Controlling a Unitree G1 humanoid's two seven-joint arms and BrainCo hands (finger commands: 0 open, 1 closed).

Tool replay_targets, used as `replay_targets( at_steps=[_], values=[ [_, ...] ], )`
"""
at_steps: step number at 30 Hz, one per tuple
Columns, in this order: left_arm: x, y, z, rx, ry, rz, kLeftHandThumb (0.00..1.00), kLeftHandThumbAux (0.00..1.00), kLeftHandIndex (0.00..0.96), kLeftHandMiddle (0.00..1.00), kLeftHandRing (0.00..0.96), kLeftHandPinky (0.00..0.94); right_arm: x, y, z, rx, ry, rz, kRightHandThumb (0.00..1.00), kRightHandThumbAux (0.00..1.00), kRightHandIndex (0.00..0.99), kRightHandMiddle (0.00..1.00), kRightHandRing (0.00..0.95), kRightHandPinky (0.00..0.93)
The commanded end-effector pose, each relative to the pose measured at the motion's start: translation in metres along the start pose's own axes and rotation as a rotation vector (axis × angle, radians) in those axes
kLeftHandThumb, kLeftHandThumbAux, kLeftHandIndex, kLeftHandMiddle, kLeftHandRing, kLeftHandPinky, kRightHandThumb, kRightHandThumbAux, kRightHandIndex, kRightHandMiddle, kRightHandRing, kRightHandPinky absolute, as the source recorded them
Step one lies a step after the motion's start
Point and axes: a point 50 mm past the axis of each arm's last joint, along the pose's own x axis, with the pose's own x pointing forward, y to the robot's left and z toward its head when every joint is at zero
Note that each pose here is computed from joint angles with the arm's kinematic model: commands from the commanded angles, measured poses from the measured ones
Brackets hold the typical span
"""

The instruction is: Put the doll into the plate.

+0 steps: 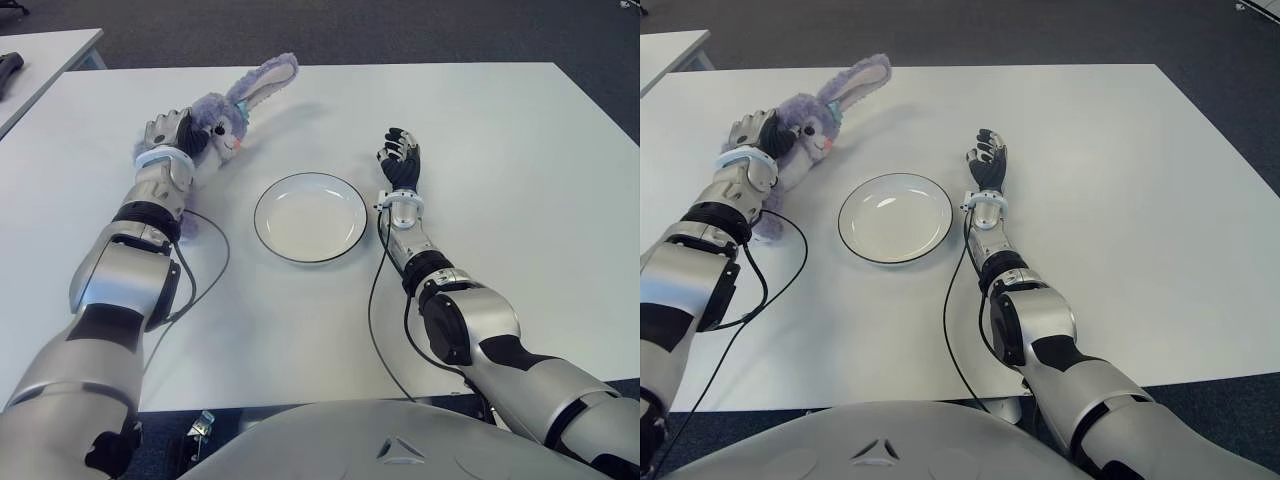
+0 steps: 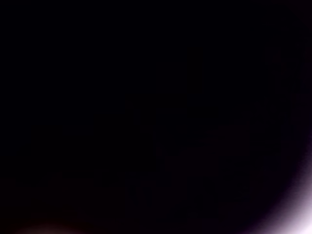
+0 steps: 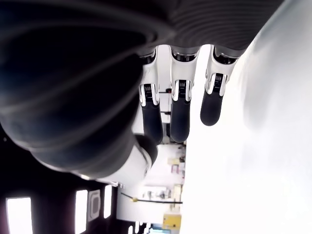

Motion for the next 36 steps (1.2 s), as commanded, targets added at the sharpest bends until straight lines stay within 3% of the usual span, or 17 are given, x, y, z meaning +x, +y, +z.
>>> replay_targets(
  at_steps=[1,10,20,23,24,27,30,32,36],
  values=[
    [-0.025,-0.048,-0.040,0.031,0.129,-0.197,1.000,0.656,0.483,0.481,0.406,0.506,-0.084,-0.001,-0.106,-0.052,0.487,0.014,0.619,0.906,0.229,0.263,0.234,0.217],
    [-0.019,-0.033,-0.039,0.081,0.098,-0.151,1.000,0.659,0.462,0.486,0.391,0.524,-0.084,-0.001,-0.106,-0.056,0.491,0.016,0.690,0.894,0.244,0.282,0.255,0.228],
    [-0.005,0.002,-0.033,0.145,0.050,-0.076,1.000,0.657,0.466,0.494,0.398,0.517,-0.083,0.000,-0.106,-0.066,0.493,0.018,0.659,0.889,0.243,0.285,0.260,0.241],
    [-0.003,0.007,-0.032,0.148,0.039,-0.061,1.000,0.658,0.462,0.478,0.402,0.516,-0.083,0.000,-0.106,-0.073,0.491,0.021,0.632,0.891,0.243,0.284,0.261,0.241],
    [-0.003,0.007,-0.031,0.148,0.036,-0.057,1.000,0.656,0.463,0.518,0.427,0.460,-0.083,0.000,-0.106,-0.075,0.490,0.021,0.630,0.891,0.242,0.284,0.260,0.238],
    [-0.002,0.012,-0.029,0.149,0.022,-0.040,1.000,0.655,0.463,0.523,0.439,0.442,-0.083,0.000,-0.106,-0.078,0.488,0.022,0.624,0.895,0.241,0.283,0.258,0.230],
    [-0.001,0.015,-0.027,0.151,0.001,-0.015,1.000,0.655,0.463,0.520,0.440,0.442,-0.083,0.001,-0.105,-0.076,0.487,0.018,0.622,0.899,0.241,0.285,0.258,0.227],
    [-0.001,0.016,-0.024,0.153,-0.016,0.002,1.000,0.658,0.462,0.467,0.408,0.515,-0.084,0.001,-0.105,-0.075,0.489,0.016,0.622,0.900,0.240,0.284,0.255,0.222],
    [0.000,0.017,-0.019,0.150,-0.044,0.022,1.000,0.657,0.462,0.453,0.424,0.497,-0.084,0.001,-0.106,-0.074,0.493,0.016,0.617,0.902,0.239,0.281,0.249,0.216]
  ],
)
